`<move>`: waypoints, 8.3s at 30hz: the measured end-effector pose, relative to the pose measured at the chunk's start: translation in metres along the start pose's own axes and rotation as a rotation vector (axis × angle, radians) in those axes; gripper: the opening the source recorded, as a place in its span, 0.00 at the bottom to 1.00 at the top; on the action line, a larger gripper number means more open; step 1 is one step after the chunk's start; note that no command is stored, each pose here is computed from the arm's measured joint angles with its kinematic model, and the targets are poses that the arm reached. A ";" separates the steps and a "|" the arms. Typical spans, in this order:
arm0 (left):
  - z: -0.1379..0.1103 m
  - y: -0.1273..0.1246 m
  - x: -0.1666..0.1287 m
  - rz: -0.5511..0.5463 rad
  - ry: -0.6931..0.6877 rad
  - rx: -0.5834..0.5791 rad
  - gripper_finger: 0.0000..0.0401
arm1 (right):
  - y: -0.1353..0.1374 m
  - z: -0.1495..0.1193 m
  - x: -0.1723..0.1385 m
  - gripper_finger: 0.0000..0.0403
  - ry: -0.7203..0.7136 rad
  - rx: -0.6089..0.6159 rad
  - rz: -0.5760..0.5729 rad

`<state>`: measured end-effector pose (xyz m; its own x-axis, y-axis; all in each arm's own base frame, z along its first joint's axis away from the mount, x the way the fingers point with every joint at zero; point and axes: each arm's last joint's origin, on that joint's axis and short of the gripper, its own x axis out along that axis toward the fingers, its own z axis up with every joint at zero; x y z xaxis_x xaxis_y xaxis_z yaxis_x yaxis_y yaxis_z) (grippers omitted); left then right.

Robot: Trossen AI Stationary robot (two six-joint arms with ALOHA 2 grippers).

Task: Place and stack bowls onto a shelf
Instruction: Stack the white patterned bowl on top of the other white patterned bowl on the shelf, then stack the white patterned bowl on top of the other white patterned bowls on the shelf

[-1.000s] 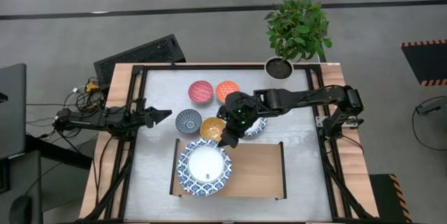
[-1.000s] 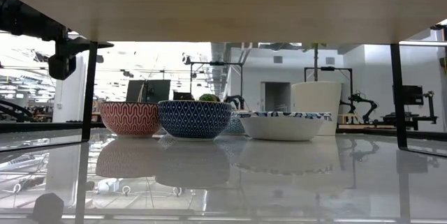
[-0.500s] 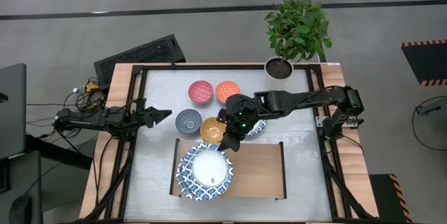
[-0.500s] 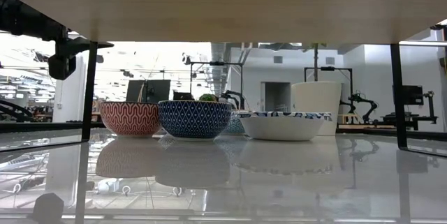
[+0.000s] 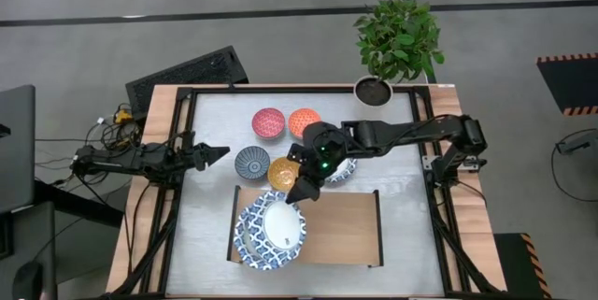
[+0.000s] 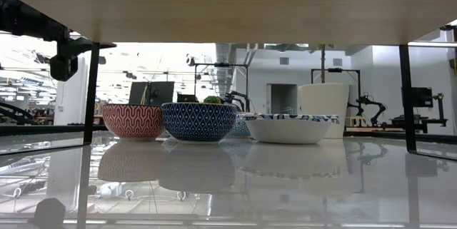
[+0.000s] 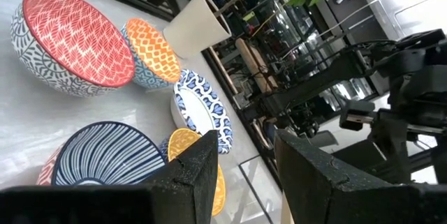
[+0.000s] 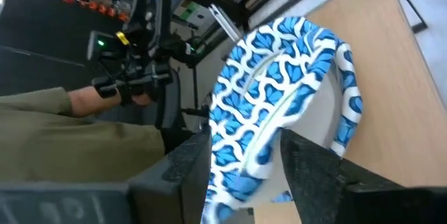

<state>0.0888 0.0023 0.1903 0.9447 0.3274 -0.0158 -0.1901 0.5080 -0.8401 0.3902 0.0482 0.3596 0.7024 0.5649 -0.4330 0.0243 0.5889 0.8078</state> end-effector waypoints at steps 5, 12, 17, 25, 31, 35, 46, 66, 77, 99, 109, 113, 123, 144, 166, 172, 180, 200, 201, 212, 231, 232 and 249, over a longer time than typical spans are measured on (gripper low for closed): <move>0.000 0.000 0.000 0.002 -0.004 0.000 0.32 | 0.000 0.003 -0.005 0.49 -0.013 0.009 0.004; 0.000 0.000 0.000 0.003 -0.006 -0.002 0.32 | 0.000 -0.003 -0.011 0.39 0.014 0.094 -0.047; 0.000 0.000 0.000 0.003 -0.006 -0.002 0.32 | 0.014 -0.019 -0.012 0.19 0.028 0.079 -0.081; 0.000 0.000 0.000 0.007 -0.010 -0.001 0.32 | 0.018 -0.040 0.007 0.09 0.066 0.043 -0.169; 0.000 0.000 0.000 0.010 -0.011 0.000 0.32 | 0.009 -0.043 0.018 0.09 0.096 0.064 -0.215; 0.000 0.001 0.000 0.011 -0.010 0.001 0.32 | 0.005 -0.038 0.021 0.05 0.083 0.066 -0.211; 0.000 0.001 0.000 0.015 -0.007 0.003 0.32 | -0.013 -0.034 0.036 0.09 0.120 0.101 -0.235; 0.000 0.001 0.000 0.016 -0.011 -0.002 0.32 | 0.035 -0.064 0.024 0.05 0.016 0.000 -0.232; 0.000 0.001 0.000 0.016 -0.013 -0.008 0.32 | 0.019 -0.069 0.052 0.06 0.059 0.008 -0.272; 0.033 -0.048 -0.018 -0.615 -0.199 -0.105 0.32 | 0.049 -0.094 0.044 0.05 0.117 -0.339 -0.208; 0.044 -0.057 -0.024 -0.617 -0.252 -0.100 0.32 | 0.018 -0.080 -0.029 0.13 -0.040 -0.135 -0.786; 0.052 -0.062 -0.028 -0.560 -0.354 -0.045 0.32 | -0.006 -0.068 -0.066 0.19 -0.016 0.053 -0.957; 0.048 -0.049 -0.020 -0.270 -0.415 -0.030 0.32 | -0.079 -0.066 -0.079 0.53 0.020 0.340 -1.185; 0.041 -0.028 -0.015 0.078 -0.543 -0.131 0.32 | -0.197 -0.099 -0.093 0.54 -0.064 0.419 -1.020; 0.042 -0.027 -0.015 0.115 -0.590 -0.149 0.32 | -0.208 -0.097 -0.090 0.54 -0.084 0.375 -0.804; 0.042 -0.027 -0.015 0.114 -0.590 -0.149 0.32 | -0.207 -0.095 -0.090 0.46 -0.090 0.365 -0.774; 0.041 -0.027 -0.015 0.114 -0.590 -0.148 0.32 | -0.206 -0.095 -0.089 0.22 -0.080 0.343 -0.764; 0.041 -0.027 -0.015 0.110 -0.574 -0.122 0.32 | -0.192 -0.084 -0.092 0.13 -0.069 0.312 -0.756; 0.041 -0.028 -0.015 0.106 -0.567 -0.115 0.32 | -0.191 -0.084 -0.093 0.17 -0.063 0.317 -0.765; 0.041 -0.028 -0.015 0.092 -0.549 -0.107 0.32 | -0.202 -0.085 -0.084 0.54 -0.067 0.390 -0.840; 0.041 -0.028 -0.015 0.092 -0.549 -0.106 0.32 | -0.207 -0.085 -0.073 0.45 -0.061 0.378 -0.830; 0.041 -0.028 -0.015 0.092 -0.549 -0.106 0.32 | -0.207 -0.085 -0.073 0.45 -0.062 0.378 -0.830; 0.041 -0.028 -0.015 0.093 -0.549 -0.105 0.32 | -0.212 -0.086 -0.074 0.46 -0.040 0.406 -0.850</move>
<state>0.0695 0.0157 0.2360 0.6422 0.7478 0.1686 -0.2118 0.3844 -0.8985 0.2721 -0.0682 0.1859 0.3591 0.0142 -0.9332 0.7802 0.5442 0.3085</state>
